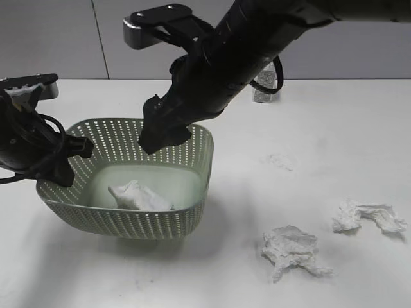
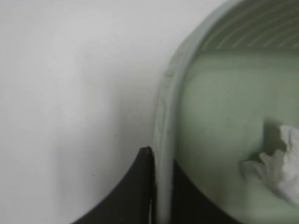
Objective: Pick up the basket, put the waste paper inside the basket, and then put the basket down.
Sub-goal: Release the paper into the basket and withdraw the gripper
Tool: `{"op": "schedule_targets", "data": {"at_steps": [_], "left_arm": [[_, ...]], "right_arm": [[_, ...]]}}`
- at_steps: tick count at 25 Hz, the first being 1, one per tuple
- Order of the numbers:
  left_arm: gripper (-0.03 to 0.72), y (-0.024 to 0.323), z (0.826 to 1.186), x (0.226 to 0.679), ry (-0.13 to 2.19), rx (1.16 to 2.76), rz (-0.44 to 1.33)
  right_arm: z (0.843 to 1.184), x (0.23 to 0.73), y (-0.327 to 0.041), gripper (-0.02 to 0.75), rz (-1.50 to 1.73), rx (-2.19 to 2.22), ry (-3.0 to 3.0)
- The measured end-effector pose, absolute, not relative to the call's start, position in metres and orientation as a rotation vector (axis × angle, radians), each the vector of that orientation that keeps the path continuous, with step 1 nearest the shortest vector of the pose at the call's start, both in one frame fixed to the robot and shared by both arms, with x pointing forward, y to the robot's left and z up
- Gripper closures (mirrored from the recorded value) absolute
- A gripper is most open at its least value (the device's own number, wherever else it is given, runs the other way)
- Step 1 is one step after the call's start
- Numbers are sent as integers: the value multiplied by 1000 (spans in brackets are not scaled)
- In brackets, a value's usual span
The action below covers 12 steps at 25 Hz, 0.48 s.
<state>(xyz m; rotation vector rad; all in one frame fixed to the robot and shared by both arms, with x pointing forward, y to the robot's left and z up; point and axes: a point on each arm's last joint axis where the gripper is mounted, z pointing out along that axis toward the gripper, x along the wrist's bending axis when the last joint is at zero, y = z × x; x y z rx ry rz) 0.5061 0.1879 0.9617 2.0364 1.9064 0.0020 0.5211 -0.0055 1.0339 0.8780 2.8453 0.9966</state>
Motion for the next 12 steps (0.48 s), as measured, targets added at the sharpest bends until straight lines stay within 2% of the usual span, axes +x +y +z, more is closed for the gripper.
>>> {"op": "schedule_targets", "data": {"at_steps": [5, 9, 12], "left_arm": [[685, 188, 962, 506, 1907, 2038, 0], [685, 188, 962, 506, 1909, 2039, -2], [685, 188, 962, 506, 1910, 2040, -3]], "right_arm": [[1057, 540, -30, 110, 849, 962, 2754], [1064, 566, -85, 129, 732, 1226, 2686], [1047, 581, -132, 149, 618, 1470, 2635]]}}
